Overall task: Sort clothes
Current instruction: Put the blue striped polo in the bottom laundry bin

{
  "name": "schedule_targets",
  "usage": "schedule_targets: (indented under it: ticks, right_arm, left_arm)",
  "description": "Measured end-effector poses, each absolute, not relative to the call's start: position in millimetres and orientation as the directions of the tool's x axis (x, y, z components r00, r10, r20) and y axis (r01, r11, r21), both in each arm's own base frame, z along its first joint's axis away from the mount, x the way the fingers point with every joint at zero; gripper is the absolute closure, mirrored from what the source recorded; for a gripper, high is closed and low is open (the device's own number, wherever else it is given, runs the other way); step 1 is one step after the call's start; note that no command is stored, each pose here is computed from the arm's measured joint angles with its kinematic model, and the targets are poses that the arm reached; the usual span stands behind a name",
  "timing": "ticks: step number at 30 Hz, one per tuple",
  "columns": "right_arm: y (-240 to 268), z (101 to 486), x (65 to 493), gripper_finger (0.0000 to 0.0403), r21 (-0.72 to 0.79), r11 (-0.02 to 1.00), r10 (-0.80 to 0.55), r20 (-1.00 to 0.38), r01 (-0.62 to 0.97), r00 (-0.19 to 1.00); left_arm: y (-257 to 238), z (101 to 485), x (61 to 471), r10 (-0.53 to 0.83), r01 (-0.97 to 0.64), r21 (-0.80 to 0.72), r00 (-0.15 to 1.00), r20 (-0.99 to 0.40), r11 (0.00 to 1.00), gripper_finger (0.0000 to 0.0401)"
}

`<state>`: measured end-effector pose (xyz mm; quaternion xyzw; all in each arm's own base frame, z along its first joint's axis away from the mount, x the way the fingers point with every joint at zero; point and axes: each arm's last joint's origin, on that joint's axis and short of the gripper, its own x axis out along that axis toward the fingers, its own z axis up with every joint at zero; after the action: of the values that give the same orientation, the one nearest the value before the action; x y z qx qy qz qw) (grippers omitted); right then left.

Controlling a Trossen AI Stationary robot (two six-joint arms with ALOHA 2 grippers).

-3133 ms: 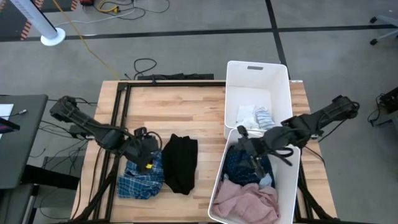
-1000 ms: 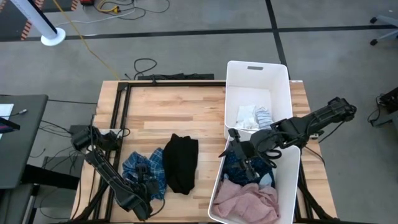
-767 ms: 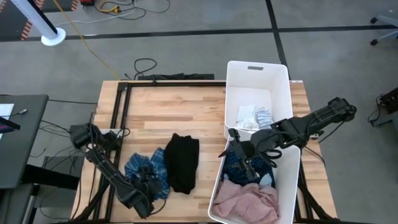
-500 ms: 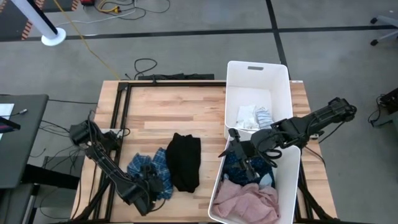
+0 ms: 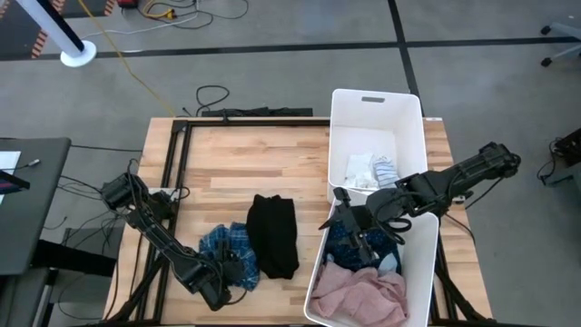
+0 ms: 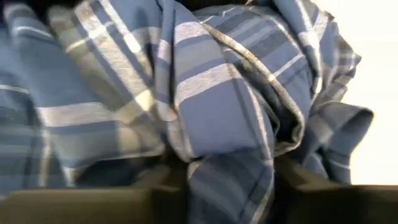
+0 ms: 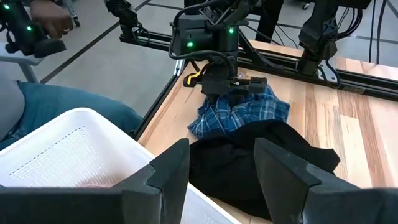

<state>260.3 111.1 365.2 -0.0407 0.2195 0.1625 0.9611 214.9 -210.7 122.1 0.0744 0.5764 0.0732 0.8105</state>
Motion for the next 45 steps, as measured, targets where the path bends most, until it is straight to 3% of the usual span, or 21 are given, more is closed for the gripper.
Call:
schedule_targets:
  ticks: [2, 8, 15, 25, 32, 45]
  right_arm:
    - [111, 365, 260, 0.0207, -0.007, 0.944, 0.294, -0.435, -0.330, 0.851]
    - [111, 365, 260, 0.0207, -0.007, 0.944, 0.295, -0.434, -0.330, 0.852]
    - [111, 366, 261, 0.0207, -0.006, 0.944, 0.296, -0.427, -0.330, 0.854]
    - [112, 366, 261, 0.0207, -0.019, 0.941, 0.297, -0.425, -0.337, 0.855]
    - [113, 366, 260, 0.0207, -0.021, 0.940, 0.301, -0.426, -0.341, 0.853]
    - [120, 360, 254, 0.0207, 0.019, 0.936, 0.315, -0.486, -0.351, 0.815]
  left_arm:
    - [-211, 122, 215, 0.205, -0.027, 0.208, 0.324, -0.923, 0.978, 0.0326]
    - [-211, 129, 212, 0.202, 0.010, 0.215, 0.305, -0.931, 0.977, 0.0327]
    - [-198, 180, 194, 0.152, 0.005, 0.159, 0.282, -0.947, 0.987, 0.0333]
    - [-177, 253, 165, 0.066, -0.084, 0.024, 0.549, -0.833, 0.996, 0.0337]
    - [-167, 277, 158, 0.060, -0.057, 0.028, 0.680, -0.730, 0.998, 0.0338]
    - [-161, 320, 175, 0.120, -0.011, 0.207, 0.844, -0.522, 0.978, 0.0339]
